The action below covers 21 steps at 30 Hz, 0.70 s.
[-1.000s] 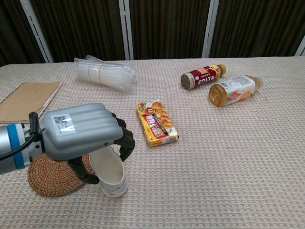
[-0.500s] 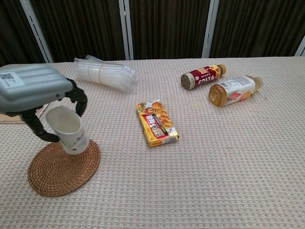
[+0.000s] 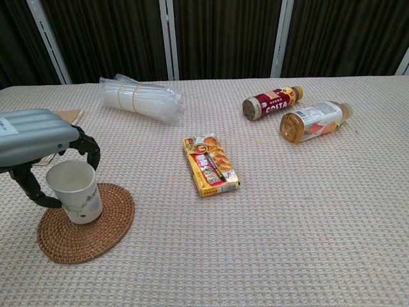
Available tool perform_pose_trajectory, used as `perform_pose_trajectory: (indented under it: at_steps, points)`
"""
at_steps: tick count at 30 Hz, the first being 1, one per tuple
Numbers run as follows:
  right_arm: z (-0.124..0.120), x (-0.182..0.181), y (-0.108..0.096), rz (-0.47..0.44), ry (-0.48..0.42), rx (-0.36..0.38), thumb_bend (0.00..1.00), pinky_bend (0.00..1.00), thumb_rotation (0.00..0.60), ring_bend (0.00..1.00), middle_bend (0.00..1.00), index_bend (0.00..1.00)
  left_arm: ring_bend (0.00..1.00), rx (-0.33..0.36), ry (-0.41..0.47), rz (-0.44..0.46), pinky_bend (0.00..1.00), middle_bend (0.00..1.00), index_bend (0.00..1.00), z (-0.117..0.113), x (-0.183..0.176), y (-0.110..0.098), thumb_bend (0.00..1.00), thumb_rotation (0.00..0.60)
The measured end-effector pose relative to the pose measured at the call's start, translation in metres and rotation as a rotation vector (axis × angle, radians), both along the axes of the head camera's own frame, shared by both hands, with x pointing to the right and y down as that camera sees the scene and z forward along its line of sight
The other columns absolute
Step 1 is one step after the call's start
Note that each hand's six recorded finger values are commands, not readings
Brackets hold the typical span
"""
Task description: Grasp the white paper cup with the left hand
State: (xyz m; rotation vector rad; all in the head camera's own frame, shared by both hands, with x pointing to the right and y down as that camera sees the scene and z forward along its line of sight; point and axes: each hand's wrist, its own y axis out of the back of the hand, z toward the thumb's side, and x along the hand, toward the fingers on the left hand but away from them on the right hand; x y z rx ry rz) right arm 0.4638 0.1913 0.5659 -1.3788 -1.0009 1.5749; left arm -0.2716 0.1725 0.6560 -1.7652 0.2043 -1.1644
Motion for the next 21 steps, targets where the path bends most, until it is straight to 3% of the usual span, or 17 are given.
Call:
perform_pose_trajectory:
  at_steps: [3, 5, 11, 15, 21]
  points:
    - [-0.001, 0.001, 0.0, 0.002, -0.001, 0.002, 0.0, 0.0, 0.6, 0.0, 0.0, 0.0, 0.01, -0.009, 0.005, 0.004, 0.18, 0.02, 0.06, 0.0, 0.002, 0.003, 0.0, 0.6]
    - [-0.002, 0.001, 0.0, 0.004, -0.003, 0.003, 0.0, 0.0, 0.6, 0.0, 0.0, 0.0, 0.0, -0.014, 0.004, 0.003, 0.14, 0.0, 0.0, -0.001, 0.002, 0.004, 0.0, 0.6]
    - [-0.004, 0.001, 0.001, 0.004, -0.005, 0.007, 0.0, 0.0, 0.6, 0.0, 0.0, 0.0, 0.0, -0.01, 0.006, -0.012, 0.07, 0.0, 0.0, -0.017, 0.001, 0.007, 0.0, 0.6]
    - [-0.008, -0.001, 0.002, 0.003, -0.018, 0.013, 0.0, 0.0, 0.6, 0.0, 0.0, 0.0, 0.0, 0.036, 0.027, -0.061, 0.05, 0.0, 0.0, -0.04, -0.009, 0.003, 0.0, 0.6]
    - [-0.008, -0.007, 0.006, -0.015, -0.04, -0.001, 0.0, 0.0, 0.6, 0.0, 0.0, 0.0, 0.0, 0.162, 0.059, -0.268, 0.0, 0.0, 0.0, -0.083, -0.057, -0.004, 0.0, 0.6]
